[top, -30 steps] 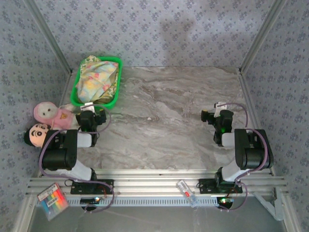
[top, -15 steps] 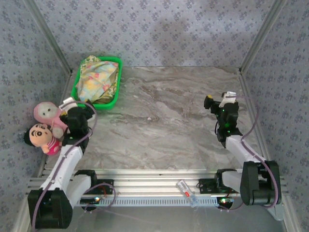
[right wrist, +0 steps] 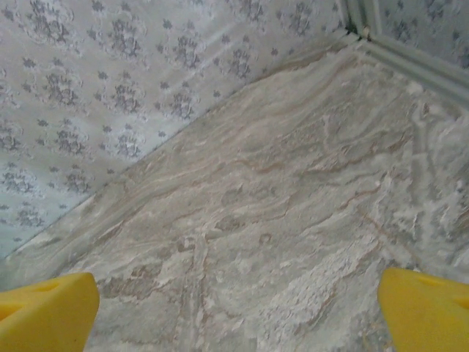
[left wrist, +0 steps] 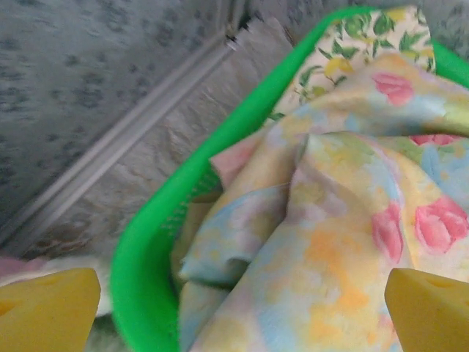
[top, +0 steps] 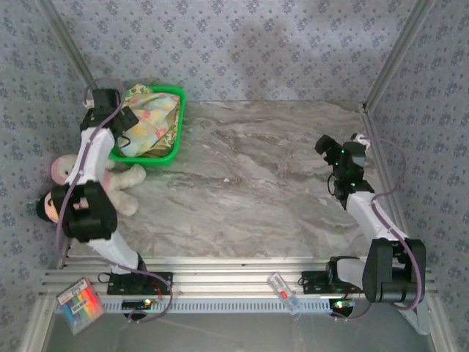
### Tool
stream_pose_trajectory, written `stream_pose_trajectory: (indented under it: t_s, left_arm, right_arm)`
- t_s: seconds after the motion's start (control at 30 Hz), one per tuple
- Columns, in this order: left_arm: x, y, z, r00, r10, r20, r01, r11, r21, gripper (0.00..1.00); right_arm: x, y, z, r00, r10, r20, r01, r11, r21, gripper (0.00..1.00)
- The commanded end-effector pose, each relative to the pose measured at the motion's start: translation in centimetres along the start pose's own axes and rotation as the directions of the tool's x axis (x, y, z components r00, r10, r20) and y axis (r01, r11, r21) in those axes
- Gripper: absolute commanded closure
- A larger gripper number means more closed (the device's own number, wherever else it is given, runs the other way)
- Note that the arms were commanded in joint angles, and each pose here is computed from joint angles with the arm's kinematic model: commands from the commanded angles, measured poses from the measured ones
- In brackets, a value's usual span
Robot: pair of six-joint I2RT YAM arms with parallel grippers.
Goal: Fold and stack the skirts
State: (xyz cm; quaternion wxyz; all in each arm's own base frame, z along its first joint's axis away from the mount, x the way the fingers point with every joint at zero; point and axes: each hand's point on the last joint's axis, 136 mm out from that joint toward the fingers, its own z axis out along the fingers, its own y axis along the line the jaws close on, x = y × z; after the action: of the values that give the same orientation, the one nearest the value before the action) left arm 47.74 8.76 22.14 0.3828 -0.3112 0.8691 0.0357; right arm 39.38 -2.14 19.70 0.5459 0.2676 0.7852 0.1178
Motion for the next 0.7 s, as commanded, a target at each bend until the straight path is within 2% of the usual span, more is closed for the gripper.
stream_pose_trajectory:
  t_s: [0.0,0.1,0.17,0.2,0.23,0.3,0.47,0.57,0.67]
  left_arm:
    - [1.3,-1.7,1.1,0.988,0.066,-0.137,-0.063,0.998,0.028,0.0]
    - [1.8,-3.7,3.6,0.976,0.105,-0.193,-0.099,0.994,0.038,0.01]
    - [2.1,-5.6,4.7,0.964,0.145,-0.224,-0.136,0.989,0.054,0.09]
    - [2.4,-6.4,5.2,0.955,0.172,-0.242,-0.165,0.985,0.051,0.19]
    - [2.5,-7.2,5.3,0.948,0.197,-0.25,-0.191,0.98,0.047,0.36]
    - [2.6,-8.9,5.0,0.939,0.242,-0.243,-0.235,0.97,0.055,0.6]
    - [2.9,-13.6,1.2,0.921,0.369,-0.127,-0.36,0.929,0.091,0.98]
    - [4.5,-16.4,-2.1,0.885,0.461,-0.071,-0.453,0.885,0.106,1.0]
    - [7.5,-19.7,-5.5,0.816,0.578,0.003,-0.575,0.811,0.112,1.0]
  right_arm:
    - [0.3,1.0,0.0,0.998,0.029,-0.057,-0.031,0.999,-0.034,0.0]
    - [0.7,1.1,0.1,0.997,0.028,-0.072,-0.031,0.999,-0.037,0.0]
    - [0.9,1.1,0.1,0.996,0.025,-0.082,-0.028,0.999,-0.04,0.0]
    - [1.1,1.3,0.1,0.996,0.023,-0.088,-0.027,0.999,-0.043,0.0]
    - [1.2,1.3,0.1,0.995,0.021,-0.094,-0.026,0.999,-0.044,0.0]
    - [1.3,1.4,0.0,0.995,0.015,-0.101,-0.02,0.999,-0.043,0.0]
    - [1.5,1.1,-0.2,0.994,0.004,-0.108,-0.007,1.0,-0.025,0.0]
    - [1.5,1.1,-0.2,0.994,0.002,-0.105,-0.005,1.0,-0.022,0.0]
    - [1.4,1.2,0.0,0.995,0.004,-0.101,-0.006,1.0,-0.023,0.0]
